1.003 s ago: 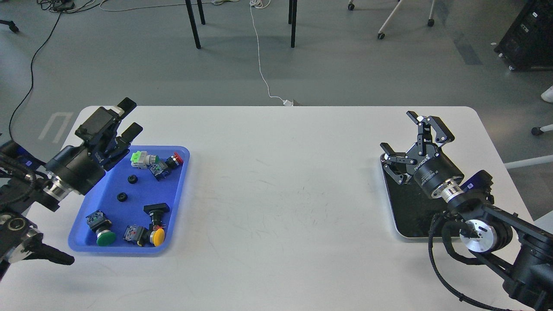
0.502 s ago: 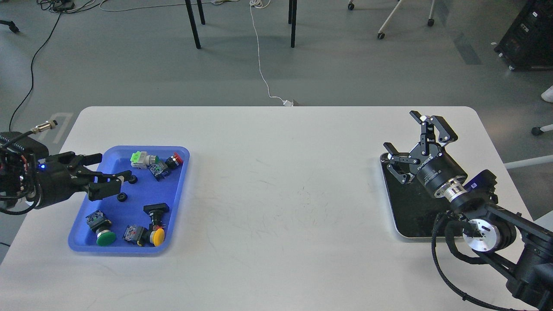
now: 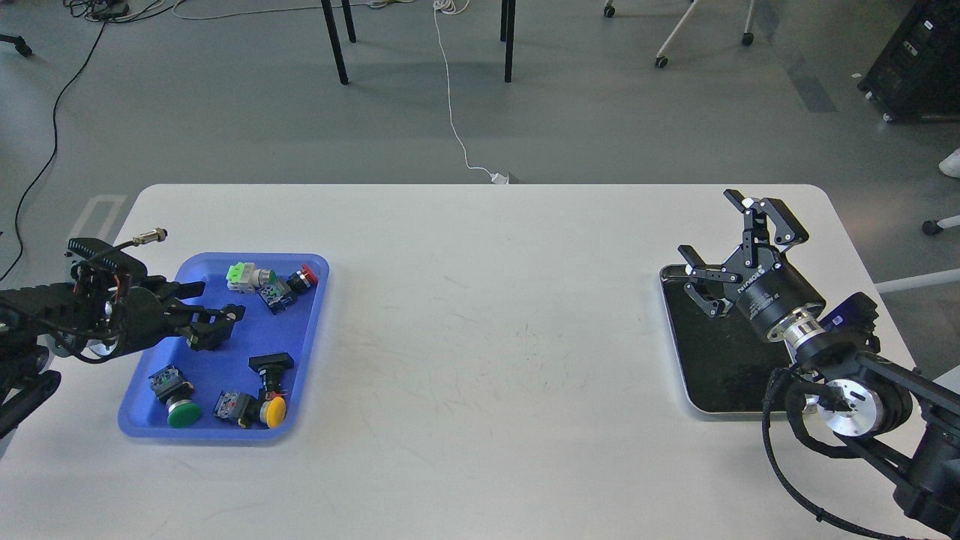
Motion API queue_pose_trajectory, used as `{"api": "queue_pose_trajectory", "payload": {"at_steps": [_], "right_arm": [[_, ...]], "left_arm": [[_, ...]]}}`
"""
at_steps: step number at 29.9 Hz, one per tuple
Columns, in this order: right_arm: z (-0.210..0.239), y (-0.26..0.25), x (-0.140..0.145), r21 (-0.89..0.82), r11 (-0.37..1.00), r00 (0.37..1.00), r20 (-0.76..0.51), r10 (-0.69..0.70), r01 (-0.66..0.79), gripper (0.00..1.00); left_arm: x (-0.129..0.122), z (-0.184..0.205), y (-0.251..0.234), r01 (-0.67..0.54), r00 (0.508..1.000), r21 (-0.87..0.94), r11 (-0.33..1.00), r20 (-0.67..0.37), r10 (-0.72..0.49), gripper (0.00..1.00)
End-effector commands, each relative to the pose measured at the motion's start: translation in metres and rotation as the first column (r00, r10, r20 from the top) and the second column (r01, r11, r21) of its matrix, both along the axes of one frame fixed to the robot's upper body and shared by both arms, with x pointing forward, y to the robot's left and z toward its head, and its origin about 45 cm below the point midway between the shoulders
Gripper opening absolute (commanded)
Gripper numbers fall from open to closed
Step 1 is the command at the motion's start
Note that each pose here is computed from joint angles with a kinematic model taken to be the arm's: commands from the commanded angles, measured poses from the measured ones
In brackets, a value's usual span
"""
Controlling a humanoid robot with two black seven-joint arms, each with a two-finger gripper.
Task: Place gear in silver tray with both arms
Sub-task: 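Reach the left gripper into the blue tray and grasp a small black gear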
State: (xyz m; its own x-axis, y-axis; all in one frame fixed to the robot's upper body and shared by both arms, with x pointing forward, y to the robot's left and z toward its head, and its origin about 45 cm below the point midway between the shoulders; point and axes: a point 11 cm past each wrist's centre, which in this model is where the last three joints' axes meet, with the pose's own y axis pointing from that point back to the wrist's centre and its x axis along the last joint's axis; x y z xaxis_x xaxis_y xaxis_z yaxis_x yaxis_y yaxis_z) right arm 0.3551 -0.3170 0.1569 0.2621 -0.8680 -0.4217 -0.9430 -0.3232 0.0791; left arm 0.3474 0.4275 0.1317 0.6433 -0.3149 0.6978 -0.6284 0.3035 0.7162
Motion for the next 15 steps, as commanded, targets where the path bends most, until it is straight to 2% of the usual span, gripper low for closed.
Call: {"api": "queue_pose_trajectory", "payload": {"at_steps": [1,11,15], "right_arm": [[0.0,0.0,0.0,0.0,1.0,1.0,-0.001,0.0,0.0,0.99],[-0.001,-0.001,-0.001,-0.001,1.0,1.0,-0.003,-0.001,0.001,0.99],[-0.001,0.0,-0.001,0.001,1.0,1.0,-0.002,-0.001,0.001,0.99]], "left_arm": [[-0.003,-0.009,0.003,-0.012,1.0,0.01,1.0,-0.02,0.012,0.7],[0.0,-0.016,-0.001,-0.025,0.999,0.003,1.0,-0.026,0.025,0.69],[0.001,-0.02,-0.001,-0.035,0.999,0.003,0.999,-0.025,0.035,0.63]]}}
